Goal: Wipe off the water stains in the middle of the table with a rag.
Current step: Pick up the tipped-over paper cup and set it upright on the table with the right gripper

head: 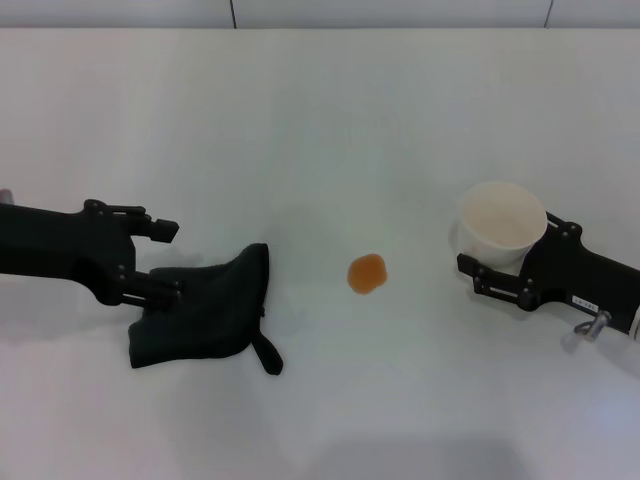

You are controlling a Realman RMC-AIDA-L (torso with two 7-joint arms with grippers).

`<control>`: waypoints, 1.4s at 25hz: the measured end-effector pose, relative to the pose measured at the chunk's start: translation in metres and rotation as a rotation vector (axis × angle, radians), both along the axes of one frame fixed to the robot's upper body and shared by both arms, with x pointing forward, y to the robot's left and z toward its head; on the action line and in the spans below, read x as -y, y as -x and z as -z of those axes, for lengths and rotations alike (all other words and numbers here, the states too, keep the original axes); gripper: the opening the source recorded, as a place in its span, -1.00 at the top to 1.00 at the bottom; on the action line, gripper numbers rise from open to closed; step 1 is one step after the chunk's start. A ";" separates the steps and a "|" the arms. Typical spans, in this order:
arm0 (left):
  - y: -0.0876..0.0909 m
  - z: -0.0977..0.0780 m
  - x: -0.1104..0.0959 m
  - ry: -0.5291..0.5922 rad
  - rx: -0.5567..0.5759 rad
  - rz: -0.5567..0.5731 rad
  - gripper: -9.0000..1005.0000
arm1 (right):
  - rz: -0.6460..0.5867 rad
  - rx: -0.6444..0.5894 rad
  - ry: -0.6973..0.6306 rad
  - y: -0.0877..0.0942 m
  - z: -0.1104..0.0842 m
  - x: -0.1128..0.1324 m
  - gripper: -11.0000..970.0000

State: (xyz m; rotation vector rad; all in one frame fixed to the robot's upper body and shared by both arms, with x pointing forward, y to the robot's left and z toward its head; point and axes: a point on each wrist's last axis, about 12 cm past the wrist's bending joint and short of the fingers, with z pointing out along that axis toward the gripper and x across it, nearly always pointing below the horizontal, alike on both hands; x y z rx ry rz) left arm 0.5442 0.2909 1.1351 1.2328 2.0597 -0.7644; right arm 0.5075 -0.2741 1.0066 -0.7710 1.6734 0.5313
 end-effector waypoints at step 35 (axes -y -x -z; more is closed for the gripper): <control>0.003 0.008 -0.009 0.025 0.002 -0.075 -0.74 | -0.010 -0.029 0.023 0.008 -0.016 0.049 -0.74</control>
